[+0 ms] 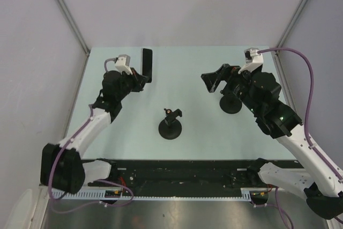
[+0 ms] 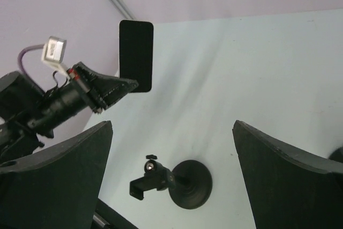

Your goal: Remove the phone from the phone stand

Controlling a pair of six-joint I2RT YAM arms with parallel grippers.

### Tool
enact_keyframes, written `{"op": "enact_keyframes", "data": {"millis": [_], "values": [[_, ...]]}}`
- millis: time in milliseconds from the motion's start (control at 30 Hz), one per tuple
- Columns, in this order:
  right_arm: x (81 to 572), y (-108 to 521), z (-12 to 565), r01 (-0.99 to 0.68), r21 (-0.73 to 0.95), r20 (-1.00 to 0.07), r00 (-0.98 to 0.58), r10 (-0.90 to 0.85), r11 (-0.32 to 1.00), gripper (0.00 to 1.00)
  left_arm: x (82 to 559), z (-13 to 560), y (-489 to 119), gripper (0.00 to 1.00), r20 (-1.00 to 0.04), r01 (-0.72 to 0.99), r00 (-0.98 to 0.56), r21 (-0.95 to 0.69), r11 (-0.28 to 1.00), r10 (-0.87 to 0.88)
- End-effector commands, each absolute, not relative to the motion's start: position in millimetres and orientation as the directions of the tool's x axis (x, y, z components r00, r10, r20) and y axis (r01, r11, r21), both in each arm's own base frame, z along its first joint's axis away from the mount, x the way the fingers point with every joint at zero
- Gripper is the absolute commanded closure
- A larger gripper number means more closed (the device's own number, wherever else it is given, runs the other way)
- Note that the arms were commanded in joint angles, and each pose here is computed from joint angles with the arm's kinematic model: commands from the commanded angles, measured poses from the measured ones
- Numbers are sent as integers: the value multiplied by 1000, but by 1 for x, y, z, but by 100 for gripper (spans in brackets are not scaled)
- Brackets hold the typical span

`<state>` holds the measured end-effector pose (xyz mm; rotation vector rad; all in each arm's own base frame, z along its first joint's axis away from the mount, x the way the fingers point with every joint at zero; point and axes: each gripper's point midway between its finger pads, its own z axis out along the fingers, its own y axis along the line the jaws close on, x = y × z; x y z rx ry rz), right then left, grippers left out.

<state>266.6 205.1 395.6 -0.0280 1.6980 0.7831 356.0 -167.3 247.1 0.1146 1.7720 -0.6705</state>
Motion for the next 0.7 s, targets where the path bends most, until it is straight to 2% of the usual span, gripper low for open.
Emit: {"op": "enact_keyframes", "data": {"millis": [0,200,267,300,667], "values": [[265,184,385,-378,421,-903,-262,340,825,0,408,240,-156,100,-861,347,-372,-477,808,-348],[260,170,371,-362,373,-921,-261,291,854,0,471,188,-141,100,-767,245,-501,-570,784,-401],[260,168,366,-361,357,-925,-265,273,861,0,489,186,-142,99,-756,260,-518,-585,768,-401],[258,167,364,-360,355,-925,-270,267,863,0,499,163,-134,100,-722,222,-555,-607,763,-413],[257,162,344,-338,342,-922,-302,244,876,0,551,96,-125,100,-524,105,-700,-749,655,-486]]}}
